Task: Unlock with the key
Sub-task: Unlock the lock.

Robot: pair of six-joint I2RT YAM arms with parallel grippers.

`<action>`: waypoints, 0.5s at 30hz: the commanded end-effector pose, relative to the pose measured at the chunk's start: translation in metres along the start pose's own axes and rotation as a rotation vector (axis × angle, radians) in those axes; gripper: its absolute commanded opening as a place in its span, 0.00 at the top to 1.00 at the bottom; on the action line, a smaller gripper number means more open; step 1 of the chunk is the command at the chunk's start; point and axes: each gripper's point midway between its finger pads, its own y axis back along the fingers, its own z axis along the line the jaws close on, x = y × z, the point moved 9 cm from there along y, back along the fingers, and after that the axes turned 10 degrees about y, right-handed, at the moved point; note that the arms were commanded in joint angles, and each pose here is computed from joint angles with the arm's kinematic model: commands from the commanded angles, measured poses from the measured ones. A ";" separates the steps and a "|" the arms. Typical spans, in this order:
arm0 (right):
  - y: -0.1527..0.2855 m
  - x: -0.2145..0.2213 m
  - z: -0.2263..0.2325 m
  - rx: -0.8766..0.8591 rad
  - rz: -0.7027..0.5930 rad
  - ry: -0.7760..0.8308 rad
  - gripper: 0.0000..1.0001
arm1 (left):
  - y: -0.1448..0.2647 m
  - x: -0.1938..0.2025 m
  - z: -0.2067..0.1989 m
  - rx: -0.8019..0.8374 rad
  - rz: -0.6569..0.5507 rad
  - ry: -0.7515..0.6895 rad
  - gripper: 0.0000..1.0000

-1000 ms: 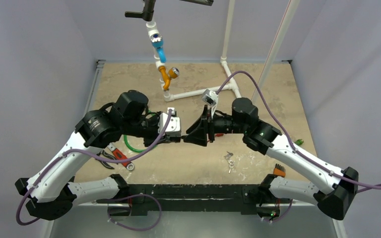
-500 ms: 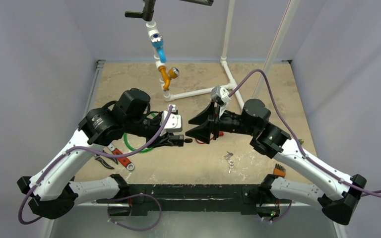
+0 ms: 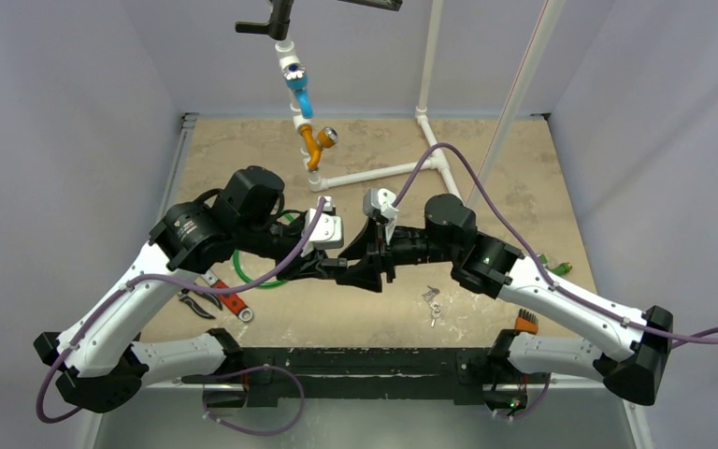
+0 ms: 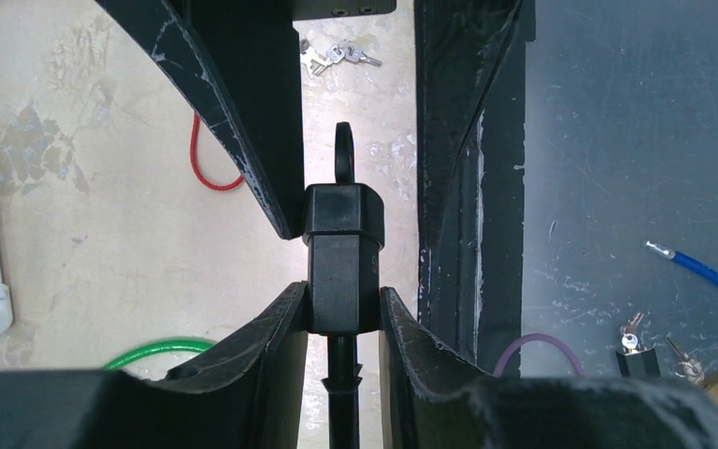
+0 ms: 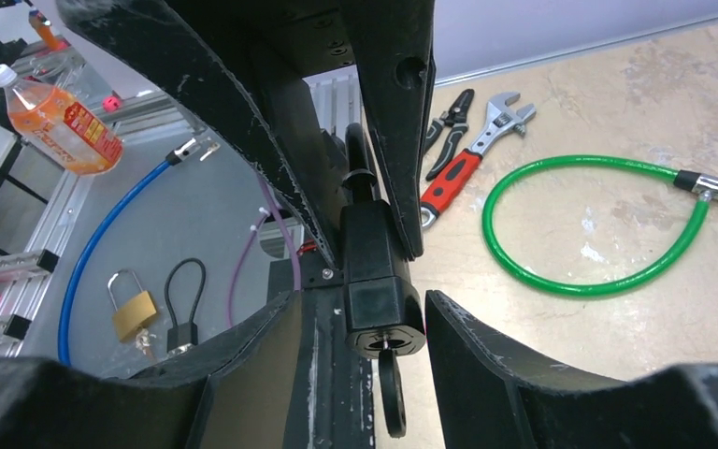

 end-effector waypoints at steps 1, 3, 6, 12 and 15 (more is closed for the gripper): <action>0.000 -0.022 0.002 -0.012 -0.067 0.054 0.50 | 0.012 -0.025 -0.006 0.030 -0.130 -0.060 1.00; -0.004 -0.022 0.000 -0.011 -0.068 0.045 0.52 | 0.013 -0.026 -0.007 0.038 -0.134 -0.056 1.00; -0.008 -0.022 -0.003 -0.008 -0.079 0.030 0.61 | 0.014 -0.027 -0.009 0.045 -0.143 -0.052 1.00; -0.012 -0.024 -0.004 -0.010 -0.088 -0.007 1.00 | 0.015 -0.029 -0.010 0.049 -0.153 -0.052 1.00; -0.009 -0.023 -0.002 0.010 -0.098 -0.032 1.00 | 0.016 -0.027 -0.010 0.035 -0.145 -0.054 0.89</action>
